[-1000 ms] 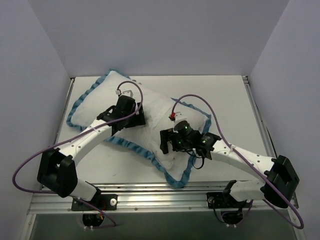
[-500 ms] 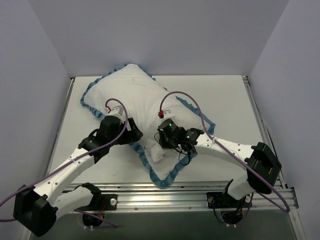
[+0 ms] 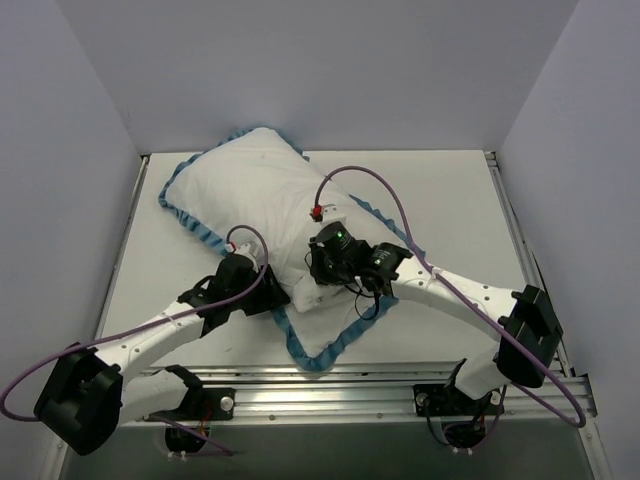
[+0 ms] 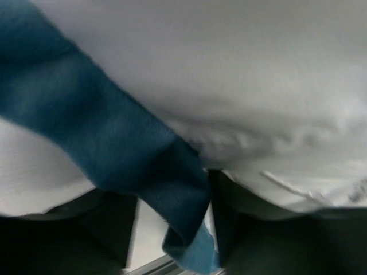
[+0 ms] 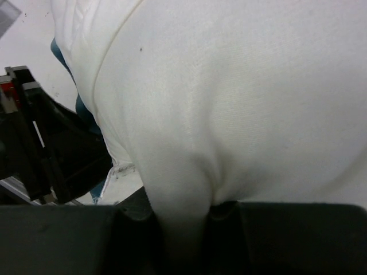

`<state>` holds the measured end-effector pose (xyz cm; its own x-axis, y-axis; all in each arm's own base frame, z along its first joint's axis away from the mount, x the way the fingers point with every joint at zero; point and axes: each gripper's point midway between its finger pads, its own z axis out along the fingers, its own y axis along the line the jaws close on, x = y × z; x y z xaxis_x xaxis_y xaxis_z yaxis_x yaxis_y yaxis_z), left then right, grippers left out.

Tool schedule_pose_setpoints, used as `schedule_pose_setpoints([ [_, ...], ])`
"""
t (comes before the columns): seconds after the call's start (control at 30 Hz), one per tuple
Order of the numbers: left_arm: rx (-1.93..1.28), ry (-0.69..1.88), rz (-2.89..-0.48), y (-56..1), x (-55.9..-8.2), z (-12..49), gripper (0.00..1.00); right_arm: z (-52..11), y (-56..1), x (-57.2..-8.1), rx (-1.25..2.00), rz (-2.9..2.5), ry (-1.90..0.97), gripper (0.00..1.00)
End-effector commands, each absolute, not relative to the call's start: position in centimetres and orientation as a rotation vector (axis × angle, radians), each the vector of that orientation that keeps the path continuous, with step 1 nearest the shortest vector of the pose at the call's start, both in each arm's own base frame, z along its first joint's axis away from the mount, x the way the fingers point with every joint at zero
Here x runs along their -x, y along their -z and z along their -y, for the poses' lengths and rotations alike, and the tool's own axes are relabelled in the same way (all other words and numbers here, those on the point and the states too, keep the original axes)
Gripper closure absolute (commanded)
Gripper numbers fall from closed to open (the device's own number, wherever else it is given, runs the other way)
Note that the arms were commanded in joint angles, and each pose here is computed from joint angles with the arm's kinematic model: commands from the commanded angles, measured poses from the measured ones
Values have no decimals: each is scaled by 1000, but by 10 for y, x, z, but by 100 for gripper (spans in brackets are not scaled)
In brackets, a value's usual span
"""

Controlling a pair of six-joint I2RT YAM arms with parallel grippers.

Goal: Remove the pillowcase from the pillow

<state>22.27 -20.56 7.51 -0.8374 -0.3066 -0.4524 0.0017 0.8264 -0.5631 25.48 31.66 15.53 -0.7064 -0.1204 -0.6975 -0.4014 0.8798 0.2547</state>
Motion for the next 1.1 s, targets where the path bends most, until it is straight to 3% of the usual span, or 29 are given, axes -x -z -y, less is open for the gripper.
schedule_pose_setpoints([
  [0.0, 208, 802, -2344, -99, -257, 225, 49, -336, -203, -269, 340, -2203, -629, 100],
  [0.03, 213, 772, -2364, -91, -261, 225, 73, -336, -206, -267, 346, -2202, -634, 100],
  [0.13, 231, 674, -2371, -84, -278, 221, 97, -329, -234, -265, 347, -2157, -645, 100],
  [0.47, 500, 317, -2316, -67, -333, 163, 98, -271, -388, -223, 419, -1871, -761, 100],
  [0.73, 688, 258, -2271, -62, -365, 130, 98, -251, -380, -158, 676, -1894, -899, 100],
  [0.9, 597, 321, -2314, -58, -374, 143, 98, -252, -368, -117, 820, -1863, -1078, 100],
  [0.93, 580, 356, -2322, -59, -374, 150, 91, -254, -368, -117, 818, -1855, -1088, 96],
  [0.97, 554, 402, -2321, -61, -373, 158, 85, -257, -359, -119, 825, -1881, -1086, 74],
  [1.03, 490, 504, -2311, -78, -368, 173, 70, -262, -350, -120, 854, -1903, -1084, 50],
  [1.07, 460, 523, -2313, -83, -363, 177, 57, -265, -347, -122, 873, -1908, -1078, 34],
])
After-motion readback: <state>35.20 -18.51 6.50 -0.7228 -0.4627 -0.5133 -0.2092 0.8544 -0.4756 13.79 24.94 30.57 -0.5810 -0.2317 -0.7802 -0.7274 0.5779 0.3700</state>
